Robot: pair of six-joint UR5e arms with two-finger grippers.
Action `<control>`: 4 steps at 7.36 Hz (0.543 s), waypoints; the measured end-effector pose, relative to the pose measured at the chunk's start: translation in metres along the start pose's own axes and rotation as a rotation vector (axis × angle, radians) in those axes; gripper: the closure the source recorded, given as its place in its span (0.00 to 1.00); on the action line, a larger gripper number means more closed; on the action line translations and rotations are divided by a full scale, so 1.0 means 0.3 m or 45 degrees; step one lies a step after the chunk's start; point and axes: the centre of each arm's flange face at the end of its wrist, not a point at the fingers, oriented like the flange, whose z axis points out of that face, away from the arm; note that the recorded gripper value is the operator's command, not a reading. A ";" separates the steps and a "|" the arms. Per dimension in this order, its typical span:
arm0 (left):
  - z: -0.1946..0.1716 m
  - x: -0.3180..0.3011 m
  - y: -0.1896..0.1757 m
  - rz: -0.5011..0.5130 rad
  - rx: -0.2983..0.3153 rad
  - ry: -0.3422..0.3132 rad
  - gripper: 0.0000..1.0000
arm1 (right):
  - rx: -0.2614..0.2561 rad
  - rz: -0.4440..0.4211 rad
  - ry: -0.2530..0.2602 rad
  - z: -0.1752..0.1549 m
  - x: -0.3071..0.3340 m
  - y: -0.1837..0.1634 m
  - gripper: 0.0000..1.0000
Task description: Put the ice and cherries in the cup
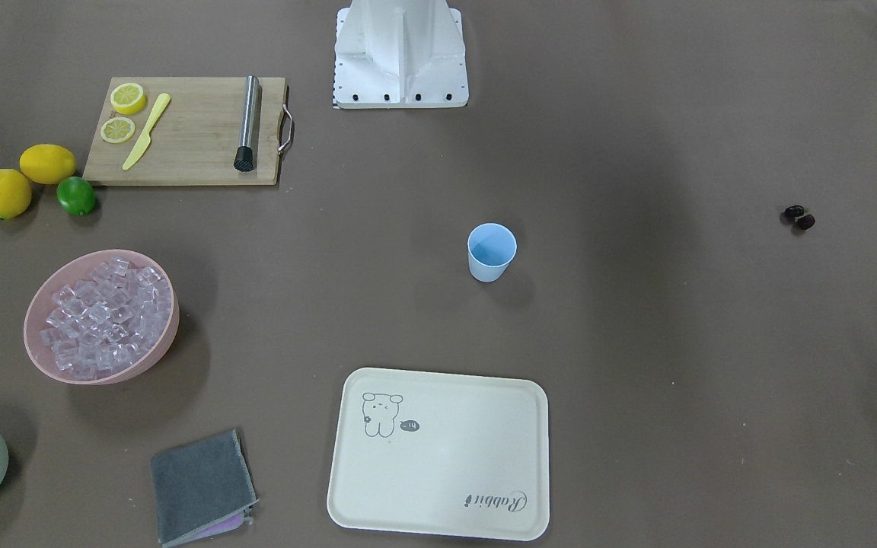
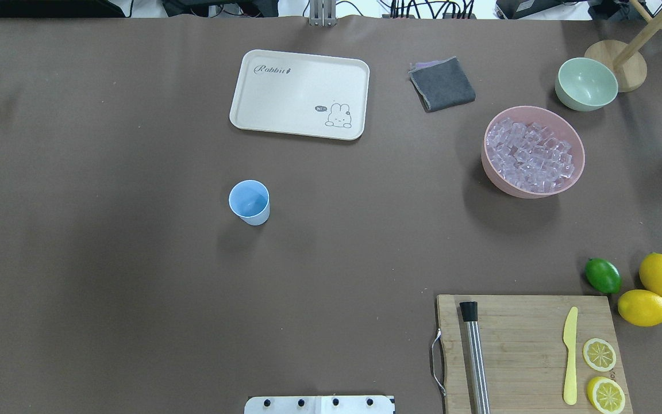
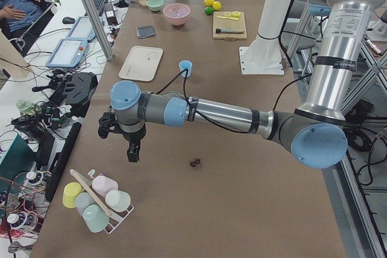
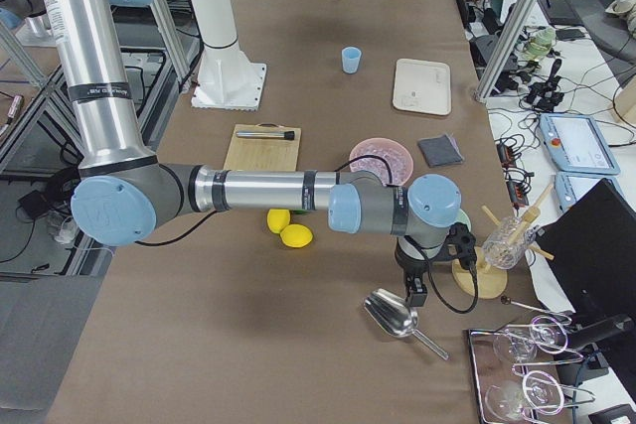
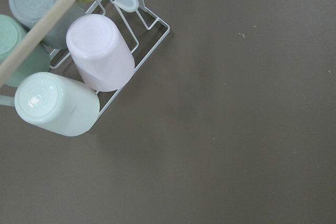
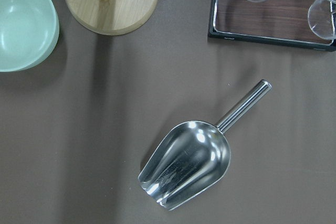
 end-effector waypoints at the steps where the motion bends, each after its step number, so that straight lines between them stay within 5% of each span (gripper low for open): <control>1: 0.002 -0.001 0.002 0.005 0.003 0.001 0.02 | 0.006 -0.001 0.000 -0.009 -0.007 -0.004 0.00; 4: 0.014 -0.011 0.018 0.044 0.039 0.014 0.02 | 0.061 -0.041 0.000 -0.068 -0.179 -0.040 0.00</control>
